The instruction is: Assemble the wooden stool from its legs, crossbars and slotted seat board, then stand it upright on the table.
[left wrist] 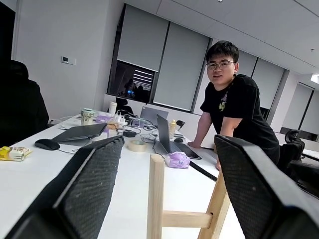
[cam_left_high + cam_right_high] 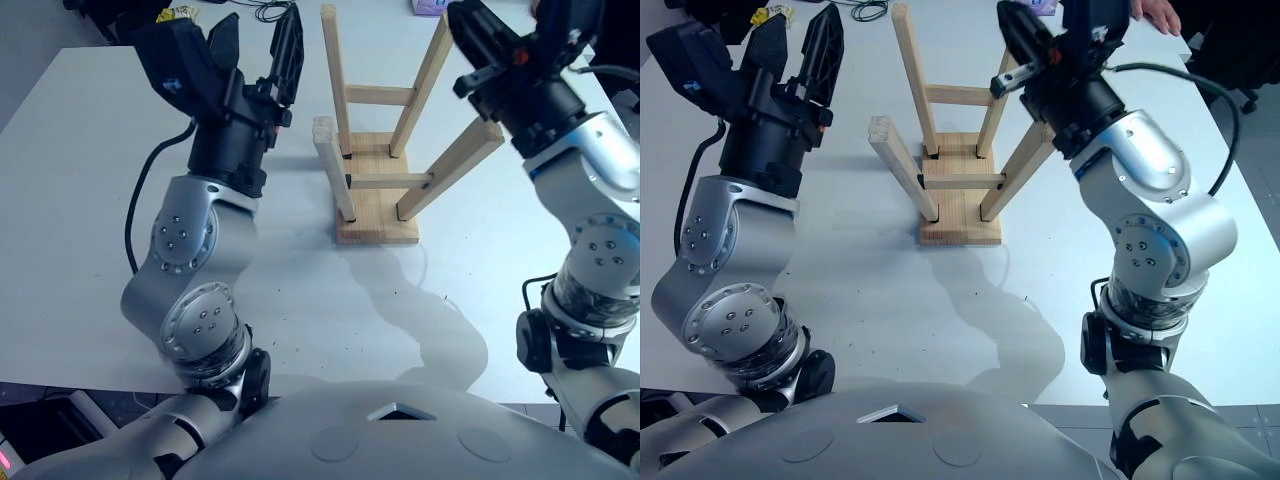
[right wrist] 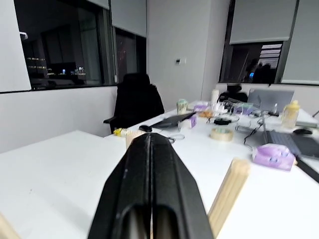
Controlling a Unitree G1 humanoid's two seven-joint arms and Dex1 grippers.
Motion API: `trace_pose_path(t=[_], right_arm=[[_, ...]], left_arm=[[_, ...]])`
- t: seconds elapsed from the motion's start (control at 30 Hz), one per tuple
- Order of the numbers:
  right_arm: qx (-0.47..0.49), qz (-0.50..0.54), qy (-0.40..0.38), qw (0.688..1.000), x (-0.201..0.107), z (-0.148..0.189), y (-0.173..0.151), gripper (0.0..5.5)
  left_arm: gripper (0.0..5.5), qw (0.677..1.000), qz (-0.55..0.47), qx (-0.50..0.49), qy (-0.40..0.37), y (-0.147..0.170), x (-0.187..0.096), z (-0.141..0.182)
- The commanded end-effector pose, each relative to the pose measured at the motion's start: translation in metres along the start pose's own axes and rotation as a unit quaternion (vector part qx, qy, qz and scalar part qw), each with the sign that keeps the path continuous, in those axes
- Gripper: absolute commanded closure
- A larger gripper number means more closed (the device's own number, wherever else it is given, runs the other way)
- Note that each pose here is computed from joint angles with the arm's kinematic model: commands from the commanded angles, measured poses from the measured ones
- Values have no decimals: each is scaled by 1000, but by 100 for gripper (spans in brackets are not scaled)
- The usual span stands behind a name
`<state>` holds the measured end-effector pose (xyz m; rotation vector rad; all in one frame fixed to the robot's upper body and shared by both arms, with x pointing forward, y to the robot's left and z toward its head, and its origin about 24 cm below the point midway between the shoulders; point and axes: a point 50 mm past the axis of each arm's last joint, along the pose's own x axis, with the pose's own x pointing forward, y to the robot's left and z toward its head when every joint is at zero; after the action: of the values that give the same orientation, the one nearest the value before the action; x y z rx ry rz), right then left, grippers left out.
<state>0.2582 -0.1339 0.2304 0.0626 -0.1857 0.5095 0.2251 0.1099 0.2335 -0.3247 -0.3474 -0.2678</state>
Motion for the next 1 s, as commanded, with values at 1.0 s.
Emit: trace_pose_path(t=[1.0], right_arm=[[64,-9,-72,995,6,16,5,550]], left_arm=[[466,998,-69,6,5,-24,39,-20]])
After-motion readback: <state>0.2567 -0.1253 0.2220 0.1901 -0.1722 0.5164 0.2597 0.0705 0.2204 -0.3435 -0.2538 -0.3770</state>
